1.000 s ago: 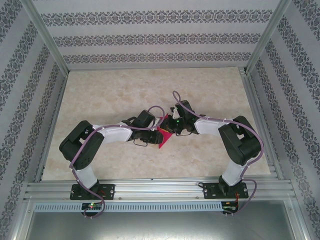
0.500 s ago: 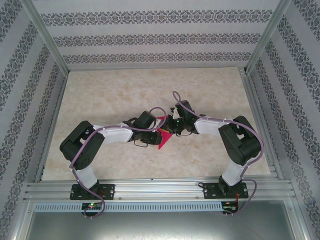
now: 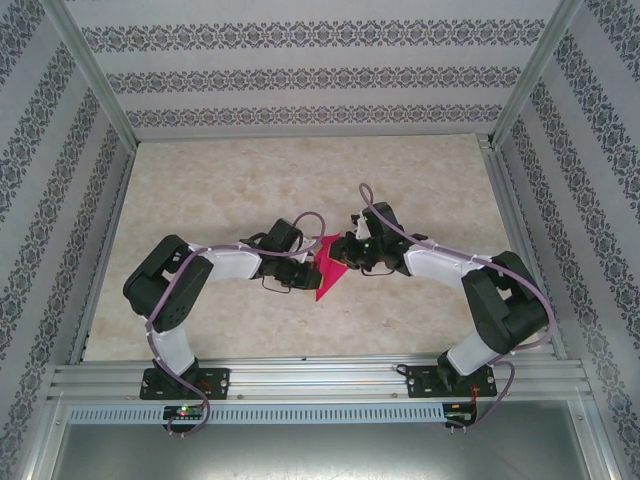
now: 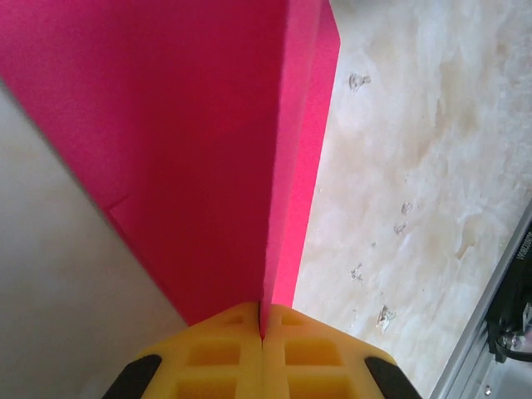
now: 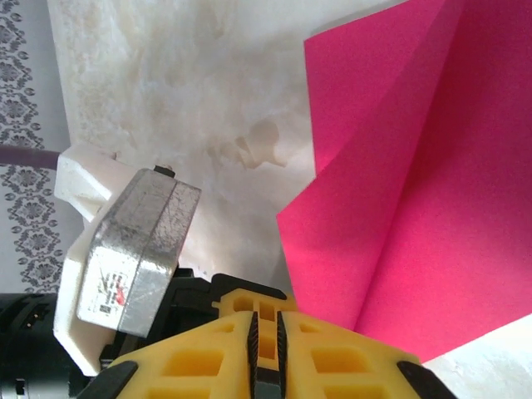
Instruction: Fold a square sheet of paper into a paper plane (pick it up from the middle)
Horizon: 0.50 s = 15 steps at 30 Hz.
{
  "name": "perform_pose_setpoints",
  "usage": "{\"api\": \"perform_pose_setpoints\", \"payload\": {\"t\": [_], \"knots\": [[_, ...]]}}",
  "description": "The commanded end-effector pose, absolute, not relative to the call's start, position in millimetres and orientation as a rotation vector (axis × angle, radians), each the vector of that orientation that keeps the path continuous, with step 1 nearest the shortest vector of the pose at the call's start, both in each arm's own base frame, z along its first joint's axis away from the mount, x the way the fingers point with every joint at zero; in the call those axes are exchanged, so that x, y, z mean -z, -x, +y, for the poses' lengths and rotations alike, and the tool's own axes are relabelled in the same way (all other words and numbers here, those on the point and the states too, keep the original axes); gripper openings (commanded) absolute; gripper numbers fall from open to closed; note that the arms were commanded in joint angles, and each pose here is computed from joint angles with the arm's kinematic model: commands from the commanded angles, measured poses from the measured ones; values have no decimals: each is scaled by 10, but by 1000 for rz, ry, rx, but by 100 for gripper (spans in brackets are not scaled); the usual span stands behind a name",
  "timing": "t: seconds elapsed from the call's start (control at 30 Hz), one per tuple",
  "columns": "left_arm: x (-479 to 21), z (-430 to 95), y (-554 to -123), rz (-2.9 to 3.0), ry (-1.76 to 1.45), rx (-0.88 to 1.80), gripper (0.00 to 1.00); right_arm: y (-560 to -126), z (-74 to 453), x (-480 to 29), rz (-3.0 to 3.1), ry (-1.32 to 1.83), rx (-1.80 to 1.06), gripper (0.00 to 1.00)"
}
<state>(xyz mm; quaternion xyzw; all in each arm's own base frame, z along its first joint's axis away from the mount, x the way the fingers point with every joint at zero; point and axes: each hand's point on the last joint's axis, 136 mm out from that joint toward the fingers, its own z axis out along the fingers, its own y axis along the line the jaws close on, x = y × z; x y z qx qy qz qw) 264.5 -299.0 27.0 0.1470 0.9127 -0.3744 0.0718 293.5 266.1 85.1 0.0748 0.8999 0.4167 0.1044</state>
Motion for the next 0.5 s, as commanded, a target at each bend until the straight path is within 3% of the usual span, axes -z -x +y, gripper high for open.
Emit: {"api": "perform_pose_setpoints", "payload": {"t": [0.0,0.47], "knots": [[-246,-2958,-2636,2737,-458,1188,5,-2881,2720,-809,2665,-186,-1221,16],[-94,-2840,-2597,2807,-327,1260,5,-3053,2946,-691,2677,-187,-1257,15]]}}
